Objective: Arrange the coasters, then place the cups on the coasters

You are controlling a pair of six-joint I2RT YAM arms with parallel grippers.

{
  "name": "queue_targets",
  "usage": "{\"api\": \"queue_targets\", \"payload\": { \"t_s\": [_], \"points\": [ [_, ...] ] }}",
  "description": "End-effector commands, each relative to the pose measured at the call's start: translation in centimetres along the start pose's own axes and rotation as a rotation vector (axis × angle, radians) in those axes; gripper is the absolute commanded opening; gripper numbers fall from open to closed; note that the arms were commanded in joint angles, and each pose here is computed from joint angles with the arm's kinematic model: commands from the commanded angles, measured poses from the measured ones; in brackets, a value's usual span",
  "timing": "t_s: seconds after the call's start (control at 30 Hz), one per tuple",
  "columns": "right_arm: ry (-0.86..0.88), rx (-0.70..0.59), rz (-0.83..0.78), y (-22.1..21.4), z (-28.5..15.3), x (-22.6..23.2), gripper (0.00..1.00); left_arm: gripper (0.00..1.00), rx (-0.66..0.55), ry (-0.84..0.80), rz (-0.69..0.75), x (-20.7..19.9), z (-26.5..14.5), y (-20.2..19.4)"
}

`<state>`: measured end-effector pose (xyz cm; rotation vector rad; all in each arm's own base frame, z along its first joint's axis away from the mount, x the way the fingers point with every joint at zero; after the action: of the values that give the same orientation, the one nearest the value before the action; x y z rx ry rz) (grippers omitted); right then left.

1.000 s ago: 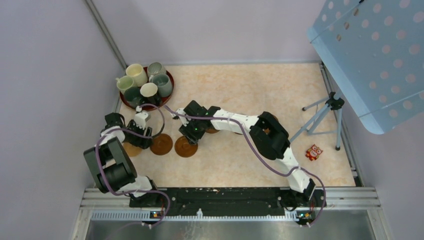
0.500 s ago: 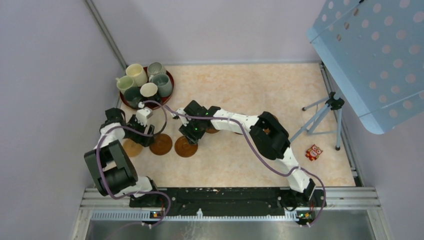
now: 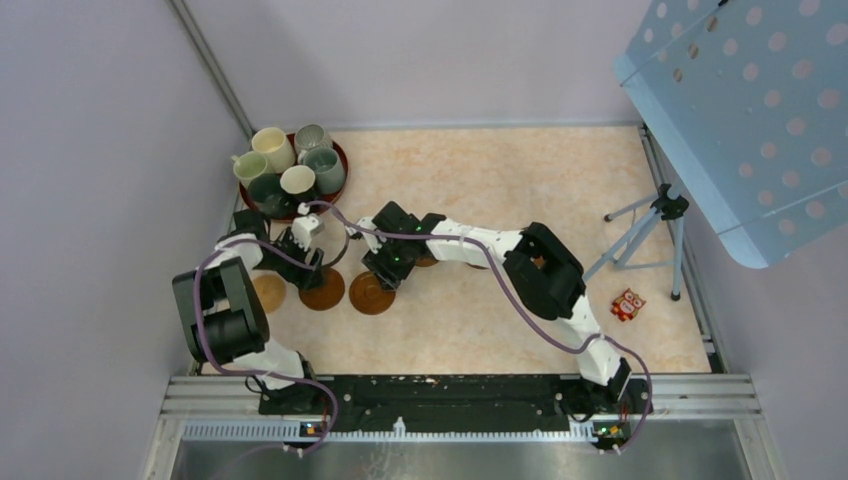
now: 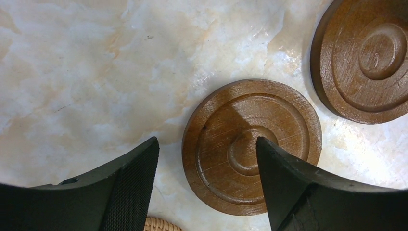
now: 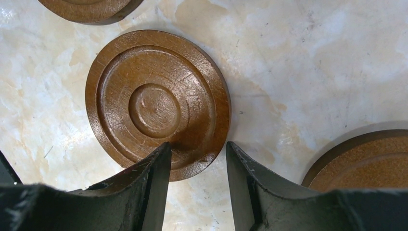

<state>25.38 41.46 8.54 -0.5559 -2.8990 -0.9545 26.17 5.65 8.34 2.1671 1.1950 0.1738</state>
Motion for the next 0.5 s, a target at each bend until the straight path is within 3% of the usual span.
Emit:
{"api": "queue_targets", "payload": {
  "t_s": [0.0,0.47],
  "points": [
    [0.002,0.061,0.035,-1.6,-1.0,0.1,0.46,0.78,-0.016,-0.043,0.045,-0.3,-0.2,0.6],
    [0.012,0.07,0.039,-2.3,-1.6,0.4,0.46,0.58,0.041,-0.038,0.097,-1.7,-0.9,-1.2]
  ]
}}
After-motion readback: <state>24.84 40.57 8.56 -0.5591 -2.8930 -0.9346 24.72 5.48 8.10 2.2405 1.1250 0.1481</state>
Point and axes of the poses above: each gripper's point midway between its finger pads, its own z axis out along the fingers, its own x axis along the line the jaws close on, y = z × x, the point moved 7 cm from there along -z, back along the fingers, and after that the axes turned 6 degrees about -z, right-handed, at the moved point
